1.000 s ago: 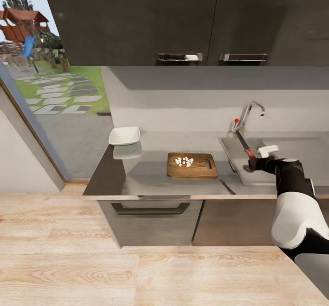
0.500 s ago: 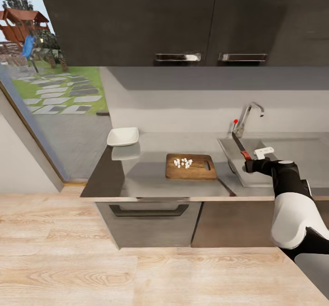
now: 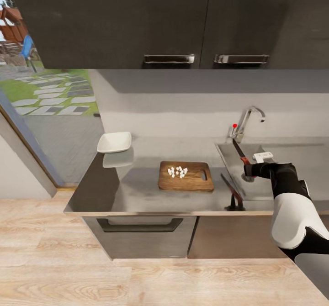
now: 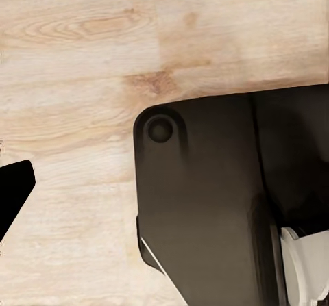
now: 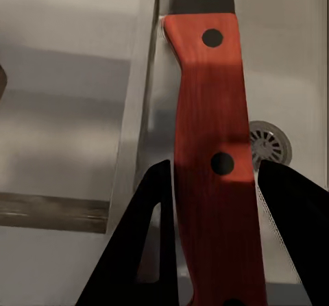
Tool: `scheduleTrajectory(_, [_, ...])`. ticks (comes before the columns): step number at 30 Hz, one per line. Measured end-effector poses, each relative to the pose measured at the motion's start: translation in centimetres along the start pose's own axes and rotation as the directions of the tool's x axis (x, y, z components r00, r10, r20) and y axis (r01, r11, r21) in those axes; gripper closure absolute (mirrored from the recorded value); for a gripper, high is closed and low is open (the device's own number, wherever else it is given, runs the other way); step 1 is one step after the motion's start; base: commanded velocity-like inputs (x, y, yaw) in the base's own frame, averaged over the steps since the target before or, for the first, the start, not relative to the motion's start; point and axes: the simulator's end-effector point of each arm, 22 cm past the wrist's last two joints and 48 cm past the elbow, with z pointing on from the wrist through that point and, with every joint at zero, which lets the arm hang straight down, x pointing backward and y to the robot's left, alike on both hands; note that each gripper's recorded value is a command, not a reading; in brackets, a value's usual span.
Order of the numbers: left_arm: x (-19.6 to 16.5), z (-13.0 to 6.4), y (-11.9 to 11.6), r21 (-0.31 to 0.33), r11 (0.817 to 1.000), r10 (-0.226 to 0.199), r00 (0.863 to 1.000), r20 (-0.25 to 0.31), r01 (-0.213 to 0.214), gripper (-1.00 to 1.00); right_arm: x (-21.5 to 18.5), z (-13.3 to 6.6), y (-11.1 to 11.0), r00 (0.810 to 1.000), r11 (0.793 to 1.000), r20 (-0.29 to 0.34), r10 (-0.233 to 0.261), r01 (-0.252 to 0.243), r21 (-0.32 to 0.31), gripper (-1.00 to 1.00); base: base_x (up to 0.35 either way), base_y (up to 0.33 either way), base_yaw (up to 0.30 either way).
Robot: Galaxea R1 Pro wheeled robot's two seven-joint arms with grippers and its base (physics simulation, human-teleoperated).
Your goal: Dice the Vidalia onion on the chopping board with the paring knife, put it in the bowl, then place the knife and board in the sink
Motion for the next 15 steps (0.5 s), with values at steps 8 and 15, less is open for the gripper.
scheduleTrajectory(8, [-0.2,0.1,1.5,-0.045,0.999,-0.005,1.0,0.009,0.005,-1.0,0.2,0.1,-0.2,1.0,1.0,-0.004,0.0,0.0,0.014,1.0,0.007,0.0,0.0])
scheduleTrajectory(15, [-0.3,-0.4,5.2,-0.217,0.976,-0.007,1.0,0.013,0.01,-1.0,0.2,0.1,-0.6,1.0,1.0,-0.004,0.001,-0.001,0.028,1.0,0.0,0.0,0.0])
